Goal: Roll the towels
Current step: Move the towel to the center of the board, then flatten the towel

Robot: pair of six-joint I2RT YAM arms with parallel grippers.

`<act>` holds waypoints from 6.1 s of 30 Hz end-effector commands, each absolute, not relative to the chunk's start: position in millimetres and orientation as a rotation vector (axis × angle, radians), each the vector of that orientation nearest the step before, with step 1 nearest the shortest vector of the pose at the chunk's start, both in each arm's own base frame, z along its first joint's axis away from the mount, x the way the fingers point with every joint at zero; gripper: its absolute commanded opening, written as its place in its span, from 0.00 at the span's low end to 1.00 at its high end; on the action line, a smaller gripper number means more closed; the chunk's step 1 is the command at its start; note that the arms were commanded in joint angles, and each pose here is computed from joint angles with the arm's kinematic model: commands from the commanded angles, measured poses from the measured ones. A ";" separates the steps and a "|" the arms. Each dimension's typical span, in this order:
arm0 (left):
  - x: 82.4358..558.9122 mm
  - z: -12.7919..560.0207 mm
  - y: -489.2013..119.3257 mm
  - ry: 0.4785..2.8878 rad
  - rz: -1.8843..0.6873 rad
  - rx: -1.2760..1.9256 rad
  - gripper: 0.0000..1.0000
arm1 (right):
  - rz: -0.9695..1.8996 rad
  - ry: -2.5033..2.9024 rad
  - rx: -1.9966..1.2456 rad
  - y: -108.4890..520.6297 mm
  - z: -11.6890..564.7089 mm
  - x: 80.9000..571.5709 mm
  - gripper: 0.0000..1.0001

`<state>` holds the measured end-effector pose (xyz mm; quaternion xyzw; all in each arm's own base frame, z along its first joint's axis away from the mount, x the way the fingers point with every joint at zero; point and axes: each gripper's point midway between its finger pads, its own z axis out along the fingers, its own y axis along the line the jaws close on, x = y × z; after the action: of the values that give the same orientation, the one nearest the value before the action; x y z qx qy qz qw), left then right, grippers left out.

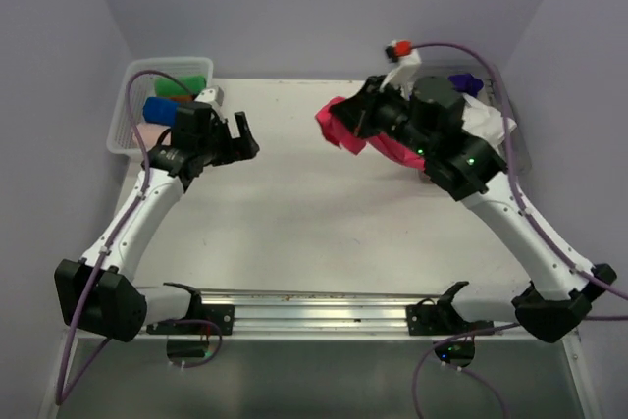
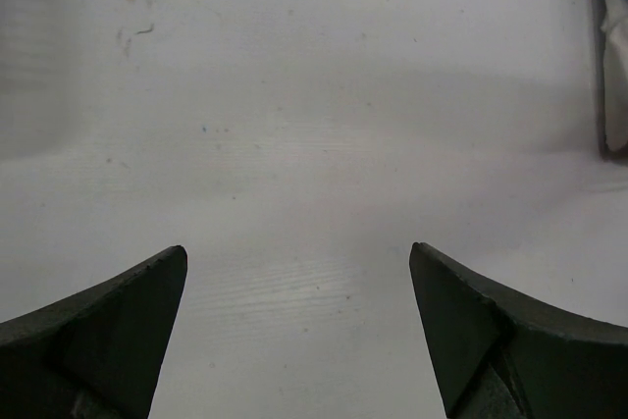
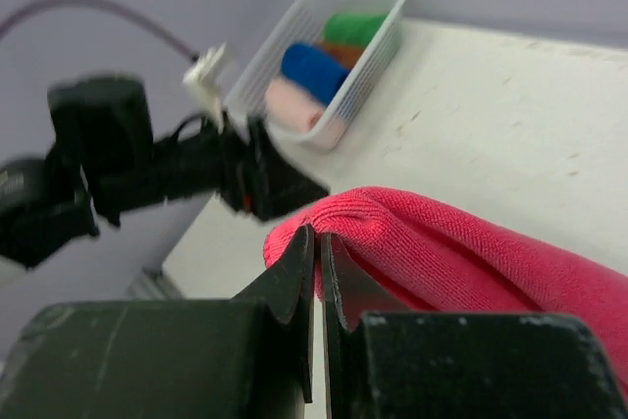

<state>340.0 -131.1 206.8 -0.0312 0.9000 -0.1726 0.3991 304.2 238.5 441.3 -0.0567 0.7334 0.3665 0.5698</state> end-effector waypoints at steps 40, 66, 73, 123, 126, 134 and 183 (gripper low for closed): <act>244.3 30.5 -234.4 2.729 -0.507 -0.113 0.51 | 0.282 2.264 0.257 104.1 192.4 285.1 0.78; 303.0 160.6 -161.0 2.457 -0.550 -0.196 0.04 | 0.309 2.341 0.360 104.2 149.7 267.6 0.78; 255.1 83.6 -189.4 2.613 -0.488 -0.154 0.69 | 0.313 2.356 0.358 105.1 147.9 265.4 0.78; 308.4 317.6 -23.4 2.033 -0.376 -0.548 0.00 | 0.388 2.236 0.489 91.0 187.6 306.8 0.75; 313.7 305.0 -30.9 2.052 -0.466 -0.541 0.00 | 0.412 2.245 0.478 96.1 181.3 309.4 0.75; 314.6 269.0 -52.3 2.128 -0.600 -0.506 0.00 | 0.491 2.374 0.356 163.0 132.7 310.0 0.74; 332.1 272.8 -16.0 2.103 -0.368 -0.558 0.00 | 0.153 2.217 0.330 100.1 236.8 322.5 0.45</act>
<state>319.0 -12.0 306.8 -0.2392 0.8314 -0.1411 0.4813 292.3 116.7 287.5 0.1201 0.8532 0.1413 0.4875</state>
